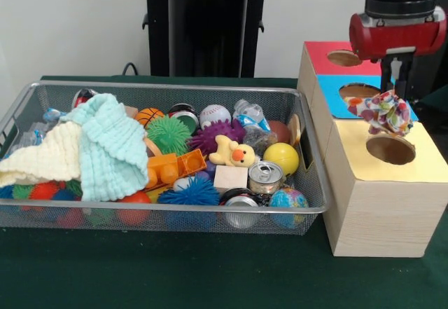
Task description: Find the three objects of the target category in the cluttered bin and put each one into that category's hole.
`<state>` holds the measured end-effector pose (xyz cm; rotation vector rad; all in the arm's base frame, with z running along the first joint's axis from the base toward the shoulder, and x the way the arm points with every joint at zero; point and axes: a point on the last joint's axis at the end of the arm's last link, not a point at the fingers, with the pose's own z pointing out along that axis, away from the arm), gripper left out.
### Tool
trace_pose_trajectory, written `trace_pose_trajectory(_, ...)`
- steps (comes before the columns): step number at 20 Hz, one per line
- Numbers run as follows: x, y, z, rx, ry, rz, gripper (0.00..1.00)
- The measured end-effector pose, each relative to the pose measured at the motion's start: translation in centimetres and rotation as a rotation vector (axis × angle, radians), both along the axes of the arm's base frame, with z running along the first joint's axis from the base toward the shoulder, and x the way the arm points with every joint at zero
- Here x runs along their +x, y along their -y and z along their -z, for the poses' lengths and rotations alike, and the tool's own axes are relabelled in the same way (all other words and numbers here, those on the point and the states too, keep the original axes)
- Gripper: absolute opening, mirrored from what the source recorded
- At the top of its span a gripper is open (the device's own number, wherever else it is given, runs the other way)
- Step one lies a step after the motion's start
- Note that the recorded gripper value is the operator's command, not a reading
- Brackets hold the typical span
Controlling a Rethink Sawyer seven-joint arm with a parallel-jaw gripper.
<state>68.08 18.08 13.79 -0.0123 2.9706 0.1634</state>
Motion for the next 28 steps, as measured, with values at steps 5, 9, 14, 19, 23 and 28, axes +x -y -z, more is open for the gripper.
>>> trace_pose_trajectory(5,0.4,1.6,2.7,-0.014,0.025,0.031,0.0)
trace_pose_trajectory(9,0.8,2.9,4.3,-0.019,0.046,0.055,0.0)
trace_pose_trajectory(14,1.3,3.2,4.7,-0.005,0.061,0.067,0.0)
trace_pose_trajectory(19,1.6,3.3,4.7,0.027,0.056,0.081,0.0)
trace_pose_trajectory(23,1.5,3.2,4.7,0.043,0.05,0.086,0.0)
trace_pose_trajectory(28,1.4,3.0,4.8,0.052,0.046,0.089,0.0)
